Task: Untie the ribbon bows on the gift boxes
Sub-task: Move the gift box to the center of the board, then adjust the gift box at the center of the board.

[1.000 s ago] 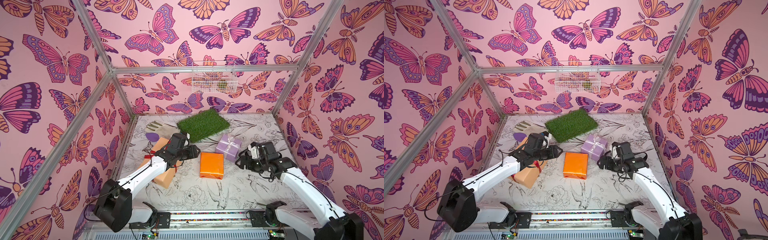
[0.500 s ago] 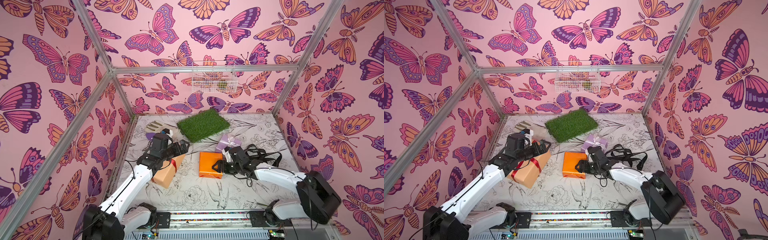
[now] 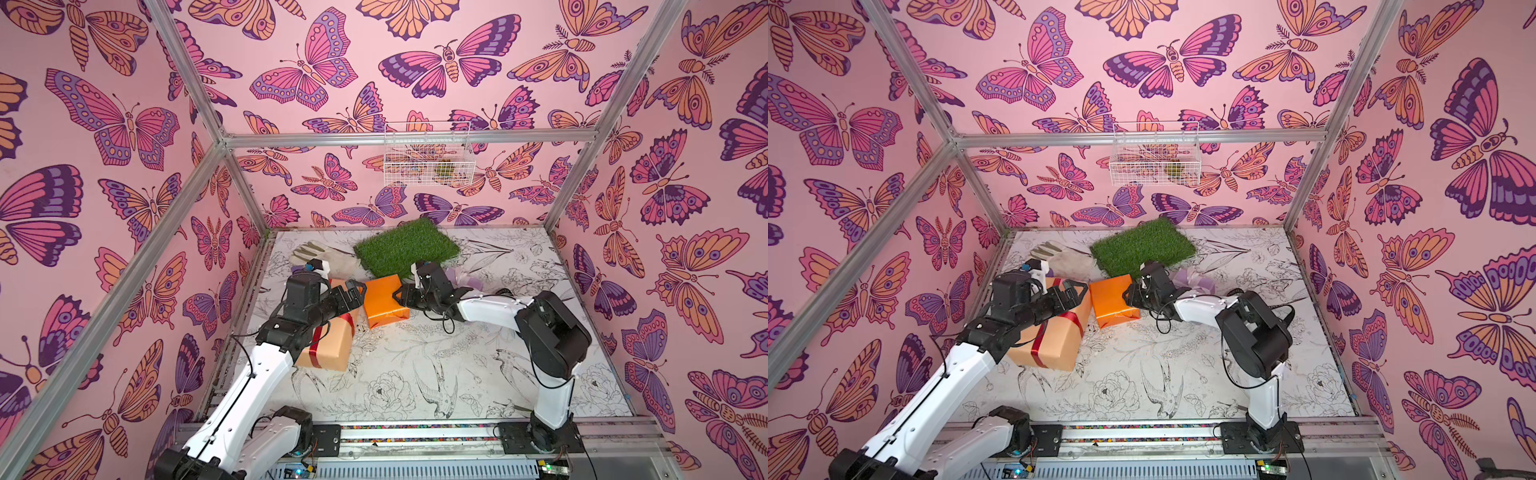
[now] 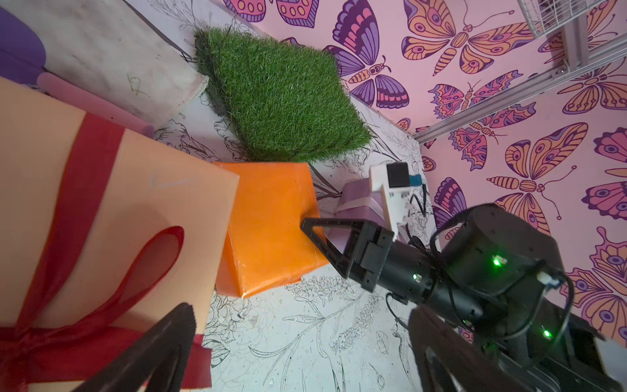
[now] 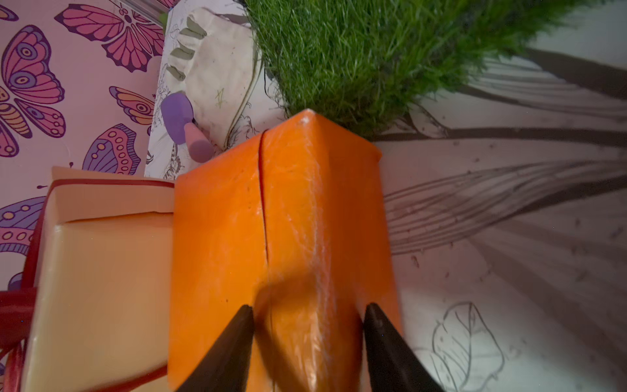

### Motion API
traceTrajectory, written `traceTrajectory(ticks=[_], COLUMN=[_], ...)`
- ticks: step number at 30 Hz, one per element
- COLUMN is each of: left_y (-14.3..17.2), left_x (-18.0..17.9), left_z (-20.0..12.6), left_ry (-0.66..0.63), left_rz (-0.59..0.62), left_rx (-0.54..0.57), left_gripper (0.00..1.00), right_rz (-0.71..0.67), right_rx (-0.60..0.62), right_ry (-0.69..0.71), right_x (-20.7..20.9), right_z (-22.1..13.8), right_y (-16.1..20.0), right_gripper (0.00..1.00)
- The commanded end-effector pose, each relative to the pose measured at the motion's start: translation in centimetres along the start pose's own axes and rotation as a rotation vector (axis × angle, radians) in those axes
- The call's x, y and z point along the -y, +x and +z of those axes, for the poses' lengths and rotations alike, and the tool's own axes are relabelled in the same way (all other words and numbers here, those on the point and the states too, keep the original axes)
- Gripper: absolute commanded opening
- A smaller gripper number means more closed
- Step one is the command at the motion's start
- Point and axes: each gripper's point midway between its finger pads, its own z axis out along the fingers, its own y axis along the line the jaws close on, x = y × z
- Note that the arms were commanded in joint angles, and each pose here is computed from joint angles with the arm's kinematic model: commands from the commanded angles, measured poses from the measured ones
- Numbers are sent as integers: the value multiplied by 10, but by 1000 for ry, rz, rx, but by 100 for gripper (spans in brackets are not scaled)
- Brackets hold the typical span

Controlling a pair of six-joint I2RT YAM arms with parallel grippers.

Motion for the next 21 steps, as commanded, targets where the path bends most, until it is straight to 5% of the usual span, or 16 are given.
traceTrajectory(ticks=[1, 7, 13, 21], left_y=[16, 48, 86, 133], left_x=[2, 27, 58, 72], left_z=[4, 21, 43, 94], left_ry=[34, 77, 126, 130], left_rz=[-35, -12, 4, 2], left_rx=[-81, -181, -215, -245], left_gripper=[100, 100, 100, 100], right_rz=[-38, -166, -196, -96], right_rx=[24, 35, 53, -60], right_ry=[11, 37, 126, 189], right_x=[-6, -14, 25, 125], right_z=[-6, -58, -111, -119], right_y=[-24, -62, -102, -128], right_gripper=[54, 76, 100, 100])
